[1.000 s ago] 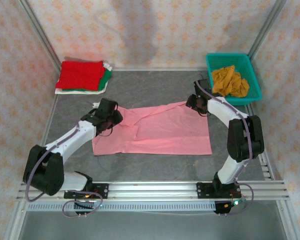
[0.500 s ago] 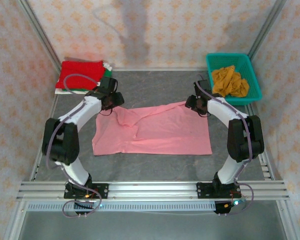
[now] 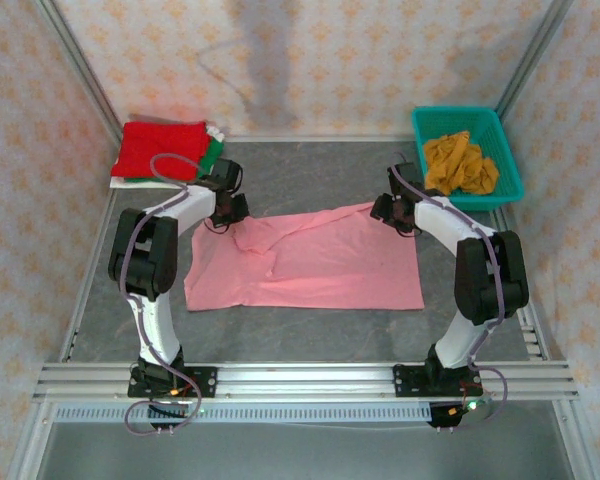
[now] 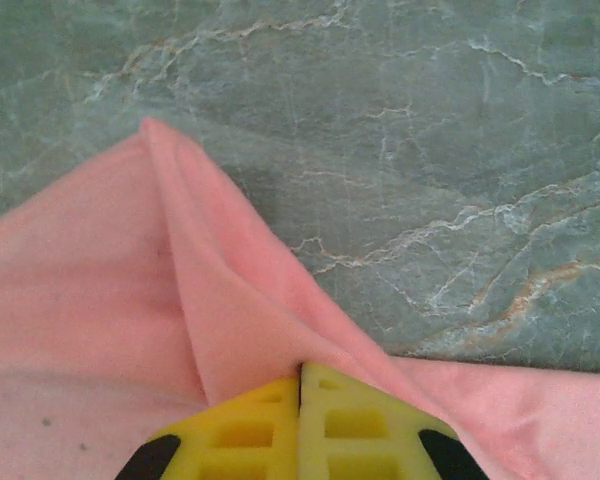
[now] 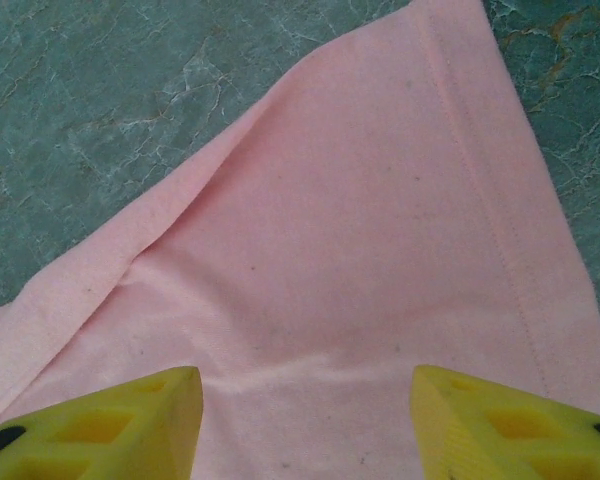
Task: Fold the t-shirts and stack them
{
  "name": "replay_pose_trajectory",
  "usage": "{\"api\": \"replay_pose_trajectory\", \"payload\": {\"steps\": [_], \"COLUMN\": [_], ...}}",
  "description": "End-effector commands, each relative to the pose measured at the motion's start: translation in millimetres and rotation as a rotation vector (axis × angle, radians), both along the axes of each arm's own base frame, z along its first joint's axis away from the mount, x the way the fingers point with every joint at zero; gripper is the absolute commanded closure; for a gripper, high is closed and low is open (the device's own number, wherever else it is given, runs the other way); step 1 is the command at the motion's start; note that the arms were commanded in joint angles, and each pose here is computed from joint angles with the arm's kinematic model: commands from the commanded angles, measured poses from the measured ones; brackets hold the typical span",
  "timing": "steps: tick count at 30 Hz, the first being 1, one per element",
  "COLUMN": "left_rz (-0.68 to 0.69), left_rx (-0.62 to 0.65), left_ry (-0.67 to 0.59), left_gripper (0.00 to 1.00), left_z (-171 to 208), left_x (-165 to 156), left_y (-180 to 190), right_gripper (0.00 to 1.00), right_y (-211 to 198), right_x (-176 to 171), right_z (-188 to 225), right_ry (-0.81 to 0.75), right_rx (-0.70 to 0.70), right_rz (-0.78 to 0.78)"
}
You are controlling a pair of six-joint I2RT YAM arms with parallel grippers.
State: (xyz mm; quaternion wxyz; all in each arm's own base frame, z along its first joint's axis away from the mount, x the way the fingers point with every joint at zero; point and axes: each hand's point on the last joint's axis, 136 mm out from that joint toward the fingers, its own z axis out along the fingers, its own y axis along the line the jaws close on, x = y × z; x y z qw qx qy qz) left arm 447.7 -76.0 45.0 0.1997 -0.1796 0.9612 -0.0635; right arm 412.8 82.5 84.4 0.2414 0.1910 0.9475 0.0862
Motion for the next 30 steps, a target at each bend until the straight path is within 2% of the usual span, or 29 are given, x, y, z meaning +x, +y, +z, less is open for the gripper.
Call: {"api": "replay_pose_trajectory", "payload": {"steps": [1,7,15,19,24,25,26,27,30], "left_rz": [0.027,0.088,0.251,0.281,0.279,0.268,0.256,0.239,0.203], "left_rx": [0.020,0.025,-0.028,-0.029,-0.043,-0.042,-0.034,-0.026,-0.022], "left_ry": [-0.055,-0.104,-0.113,-0.096,-0.109,-0.119,-0.125,-0.137,-0.160], "left_gripper": [1.00,1.00,1.00,1.00,1.00,0.95,0.83,0.76,0.84], "left_z": [30.7,56.2,61.4,56.9,52.0,53.6,54.7,58.5,62.8], "left_x": [-6.7,-36.3,-94.3,-116.3,-112.5,-107.6,-103.2,-96.2,-76.8], "left_y": [8.0,20.8,43.1,54.1,62.2,62.5,62.7,62.5,59.2], "right_gripper": [0.43,0.43,0.42,0.42,0.41,0.41,0.41,0.41,0.41], "right_y": [-0.3,-1.4,-7.2,-9.4,1.9,4.5,6.3,7.5,5.3], "right_x": [3.8,2.6,5.6,15.3,27.7,28.5,28.5,28.4,24.4], "right_z": [17.4,14.5,10.0,14.3,11.9,10.1,9.1,9.0,5.8], "right_ry": [-0.037,-0.032,-0.023,-0.032,-0.015,-0.012,-0.012,-0.015,-0.007], "right_rx": [-0.011,-0.016,-0.052,-0.083,-0.044,-0.030,-0.020,-0.014,-0.019], "right_rz": [0.009,0.006,-0.004,0.001,0.028,0.030,0.033,0.035,0.030]}}
